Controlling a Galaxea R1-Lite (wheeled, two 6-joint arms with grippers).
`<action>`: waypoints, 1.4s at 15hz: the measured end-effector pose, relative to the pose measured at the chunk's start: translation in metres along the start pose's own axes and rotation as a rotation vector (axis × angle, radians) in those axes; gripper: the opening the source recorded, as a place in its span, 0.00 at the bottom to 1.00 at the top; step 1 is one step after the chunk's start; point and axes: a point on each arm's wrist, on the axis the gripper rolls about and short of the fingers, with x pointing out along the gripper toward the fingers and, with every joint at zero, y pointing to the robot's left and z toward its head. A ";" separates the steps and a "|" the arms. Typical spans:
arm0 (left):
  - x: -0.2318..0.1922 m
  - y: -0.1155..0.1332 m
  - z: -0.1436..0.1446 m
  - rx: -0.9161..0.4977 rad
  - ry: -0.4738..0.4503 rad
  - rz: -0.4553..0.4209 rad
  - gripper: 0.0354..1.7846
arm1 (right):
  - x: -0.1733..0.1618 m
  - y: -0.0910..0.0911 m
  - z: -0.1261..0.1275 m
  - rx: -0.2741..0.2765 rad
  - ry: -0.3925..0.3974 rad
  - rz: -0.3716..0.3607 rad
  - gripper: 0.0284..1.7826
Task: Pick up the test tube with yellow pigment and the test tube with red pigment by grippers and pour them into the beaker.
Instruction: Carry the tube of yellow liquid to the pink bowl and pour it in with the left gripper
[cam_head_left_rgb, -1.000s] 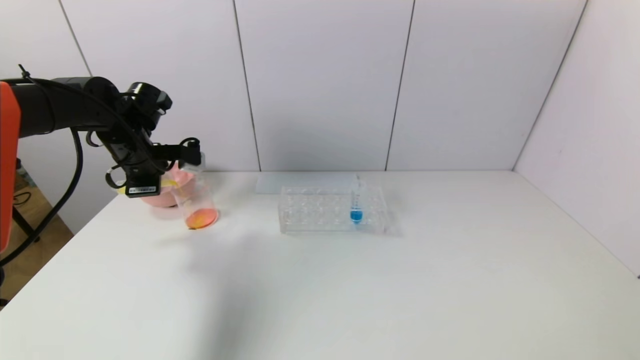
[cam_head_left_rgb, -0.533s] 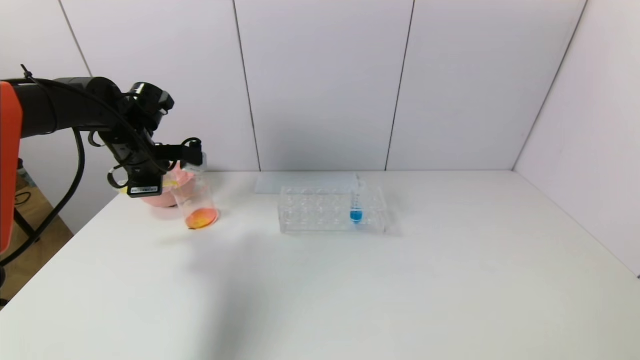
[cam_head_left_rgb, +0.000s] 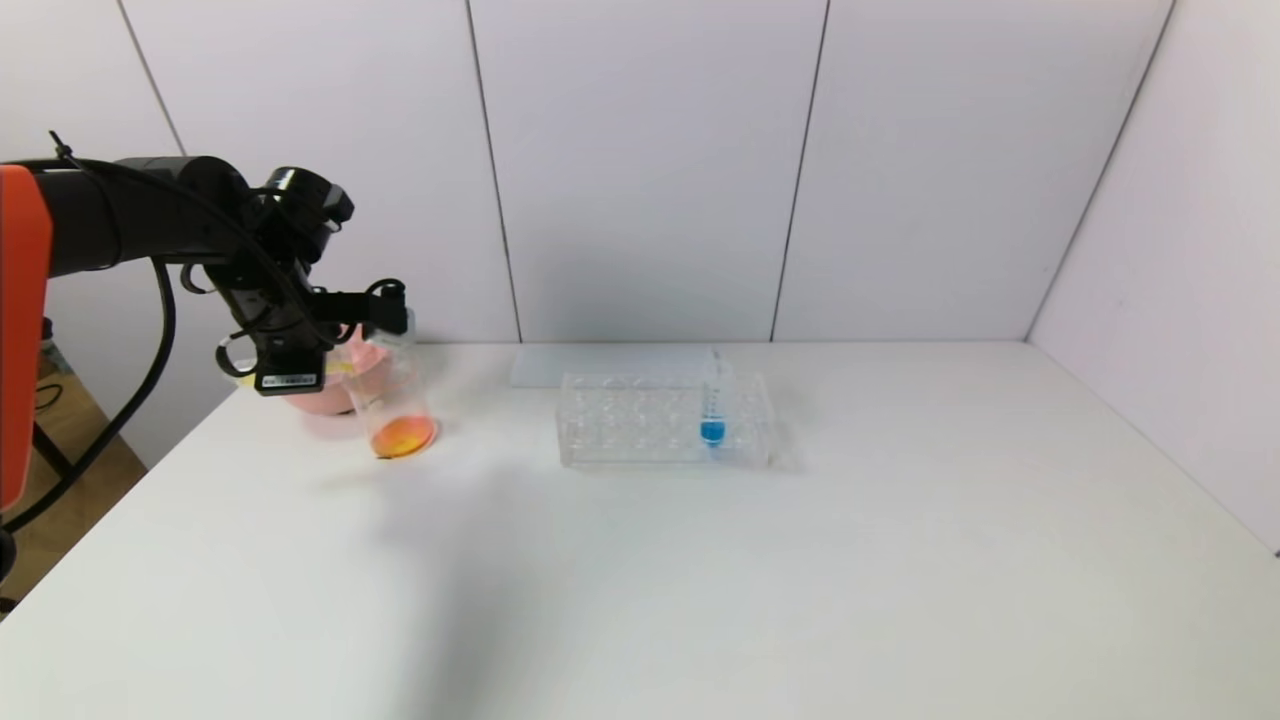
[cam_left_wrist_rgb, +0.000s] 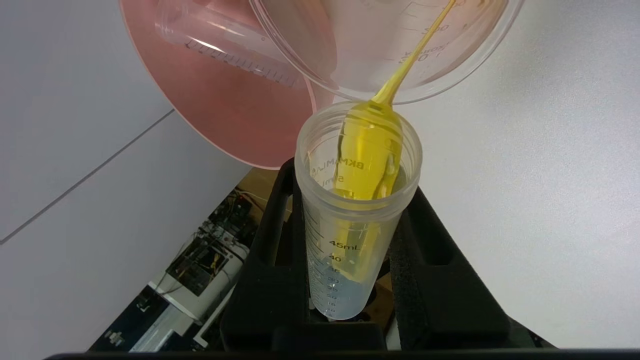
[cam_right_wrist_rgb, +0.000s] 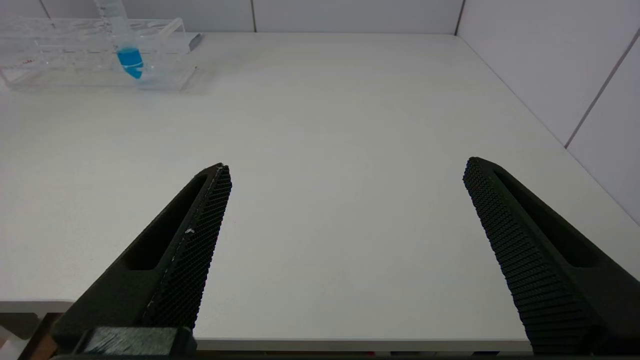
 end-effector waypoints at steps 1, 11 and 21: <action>0.000 0.000 0.000 0.002 0.001 0.000 0.25 | 0.000 0.000 0.000 0.000 0.000 0.000 0.95; 0.003 -0.001 0.009 0.009 0.013 0.022 0.25 | 0.000 0.000 0.000 0.000 0.000 0.000 0.95; 0.006 -0.002 0.013 -0.020 0.025 0.025 0.25 | 0.000 0.000 0.000 0.000 0.000 0.000 0.95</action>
